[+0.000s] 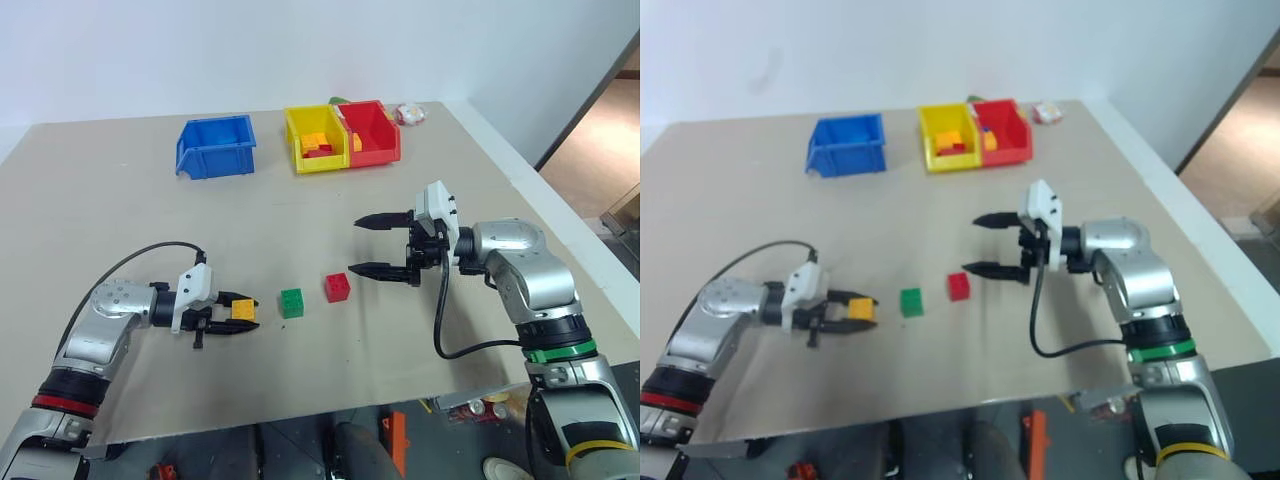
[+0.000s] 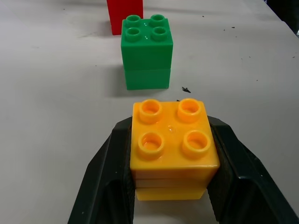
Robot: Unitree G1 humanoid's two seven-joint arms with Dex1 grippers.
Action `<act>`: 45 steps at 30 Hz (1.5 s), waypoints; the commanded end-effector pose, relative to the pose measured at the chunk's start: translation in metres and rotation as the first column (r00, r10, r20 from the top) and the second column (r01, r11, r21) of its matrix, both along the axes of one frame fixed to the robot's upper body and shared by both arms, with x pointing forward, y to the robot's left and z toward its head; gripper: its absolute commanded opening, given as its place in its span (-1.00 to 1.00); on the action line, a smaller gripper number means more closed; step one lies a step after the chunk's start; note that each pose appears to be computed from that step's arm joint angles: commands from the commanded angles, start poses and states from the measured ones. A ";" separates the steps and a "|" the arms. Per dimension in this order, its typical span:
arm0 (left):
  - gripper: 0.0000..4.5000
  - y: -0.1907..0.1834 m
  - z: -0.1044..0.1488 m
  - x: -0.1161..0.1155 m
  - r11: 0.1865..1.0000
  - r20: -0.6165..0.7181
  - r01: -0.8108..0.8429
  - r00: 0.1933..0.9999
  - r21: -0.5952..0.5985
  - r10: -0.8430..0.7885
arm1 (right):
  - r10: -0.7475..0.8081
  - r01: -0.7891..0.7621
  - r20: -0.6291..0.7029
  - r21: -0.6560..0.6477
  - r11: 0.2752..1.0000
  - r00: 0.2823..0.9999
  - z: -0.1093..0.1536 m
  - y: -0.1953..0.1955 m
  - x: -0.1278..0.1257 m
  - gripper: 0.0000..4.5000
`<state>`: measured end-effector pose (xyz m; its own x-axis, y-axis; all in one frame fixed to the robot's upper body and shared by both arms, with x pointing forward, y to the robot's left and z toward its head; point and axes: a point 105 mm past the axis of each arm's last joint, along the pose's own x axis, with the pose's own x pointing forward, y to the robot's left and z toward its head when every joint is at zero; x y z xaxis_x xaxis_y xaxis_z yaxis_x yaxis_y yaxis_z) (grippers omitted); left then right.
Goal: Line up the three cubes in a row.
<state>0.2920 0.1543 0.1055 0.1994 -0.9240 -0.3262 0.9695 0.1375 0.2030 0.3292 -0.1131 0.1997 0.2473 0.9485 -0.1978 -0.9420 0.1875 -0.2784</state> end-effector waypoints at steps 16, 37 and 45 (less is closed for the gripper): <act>0.32 0.017 -0.009 0.003 0.996 0.014 -0.054 0.998 0.076 0.053 | 0.011 -0.011 0.038 -0.014 1.000 0.999 0.005 -0.003 -0.001 1.00; 1.00 0.003 0.087 -0.017 0.998 0.114 0.015 0.993 0.057 -0.022 | -0.003 0.004 0.053 -0.018 1.000 0.999 0.004 -0.009 0.000 1.00; 1.00 0.011 0.112 0.033 0.899 0.127 -0.365 0.907 -0.242 0.402 | -0.014 0.012 0.054 0.043 0.999 0.998 0.020 -0.001 0.001 1.00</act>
<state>0.3198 0.1565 0.2139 0.5133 -0.8532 -0.0921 0.8366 0.4736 0.2754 0.3329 -0.1169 0.1990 0.2675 0.9436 -0.1952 -0.9397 0.2107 -0.2693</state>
